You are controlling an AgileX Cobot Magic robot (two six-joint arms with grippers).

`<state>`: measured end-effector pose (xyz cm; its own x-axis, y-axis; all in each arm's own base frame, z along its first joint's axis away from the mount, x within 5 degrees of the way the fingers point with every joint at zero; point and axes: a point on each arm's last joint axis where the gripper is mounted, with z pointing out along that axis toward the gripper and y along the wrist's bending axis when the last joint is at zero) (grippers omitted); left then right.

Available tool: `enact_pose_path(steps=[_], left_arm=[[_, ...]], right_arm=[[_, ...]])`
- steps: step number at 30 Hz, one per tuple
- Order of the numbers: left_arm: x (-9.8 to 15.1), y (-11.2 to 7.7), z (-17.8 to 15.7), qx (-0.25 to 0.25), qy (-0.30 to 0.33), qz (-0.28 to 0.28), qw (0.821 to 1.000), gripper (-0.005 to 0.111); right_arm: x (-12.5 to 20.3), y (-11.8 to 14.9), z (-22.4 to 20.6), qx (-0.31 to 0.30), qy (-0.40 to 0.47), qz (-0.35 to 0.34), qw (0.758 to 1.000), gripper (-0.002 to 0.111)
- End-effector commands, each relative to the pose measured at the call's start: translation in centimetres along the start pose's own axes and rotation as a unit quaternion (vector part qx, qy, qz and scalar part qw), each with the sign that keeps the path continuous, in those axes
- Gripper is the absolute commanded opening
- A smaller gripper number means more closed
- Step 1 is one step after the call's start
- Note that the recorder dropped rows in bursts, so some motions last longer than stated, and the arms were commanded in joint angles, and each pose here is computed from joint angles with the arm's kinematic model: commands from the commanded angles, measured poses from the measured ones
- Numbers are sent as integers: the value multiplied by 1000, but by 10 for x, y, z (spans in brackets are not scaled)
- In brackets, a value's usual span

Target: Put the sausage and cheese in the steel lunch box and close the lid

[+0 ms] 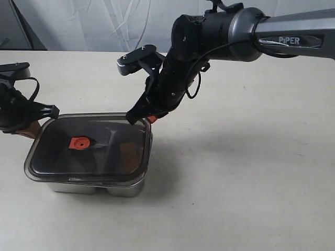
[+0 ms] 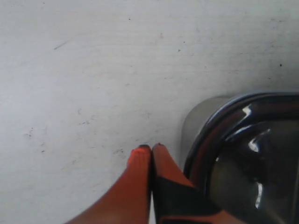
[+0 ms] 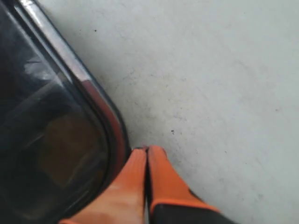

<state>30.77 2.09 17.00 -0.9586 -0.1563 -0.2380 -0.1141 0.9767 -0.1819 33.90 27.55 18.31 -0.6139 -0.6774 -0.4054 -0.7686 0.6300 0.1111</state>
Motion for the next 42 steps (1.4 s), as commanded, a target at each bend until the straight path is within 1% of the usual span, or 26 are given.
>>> enact_pose_path(steps=[1,8,11,14,18,21,26,30,33,36,37,39,41,42], left_arm=[[-2,-2,0,4,-5,-2,1000,0],[-2,-2,0,4,-7,-3,1000,0],[-2,-2,0,4,-7,-3,1000,0],[-2,-2,0,5,-7,-4,1000,0],[-2,-2,0,6,-6,-4,1000,0],[-1,-3,0,7,-2,-3,1000,0],[-1,-2,0,5,-4,-5,1000,0],[-2,-1,0,1,-7,-6,1000,0],[-2,-1,0,1,-7,-6,1000,0],[-2,-1,0,0,-7,-5,1000,0],[-2,-1,0,0,-7,-5,1000,0],[-1,0,0,-7,-3,5,1000,0],[0,4,-1,-16,4,5,1000,0],[0,8,-2,-25,7,-5,1000,0]], right_arm=[[0,2,-5,-5,8,-5,1000,-1],[0,5,-5,-20,6,1,1000,-1],[-1,10,-4,-23,6,-5,1000,-1],[-2,15,-3,-22,5,-15,1000,-1],[-4,15,-3,-15,-1,-20,1000,-1],[-3,10,-3,6,3,-34,999,-1],[-5,-2,-5,73,-5,-27,997,-1],[-7,-4,-11,95,-15,-25,995,-1],[-9,-3,-21,94,-26,-23,995,-1],[-12,6,-35,70,-41,-6,997,-1],[-13,14,-39,47,-43,-8,998,-1],[-14,26,-43,25,-44,-31,998,-1],[-14,31,-44,22,-45,-41,998,-1],[-14,31,-44,22,-45,-41,998,-1]])
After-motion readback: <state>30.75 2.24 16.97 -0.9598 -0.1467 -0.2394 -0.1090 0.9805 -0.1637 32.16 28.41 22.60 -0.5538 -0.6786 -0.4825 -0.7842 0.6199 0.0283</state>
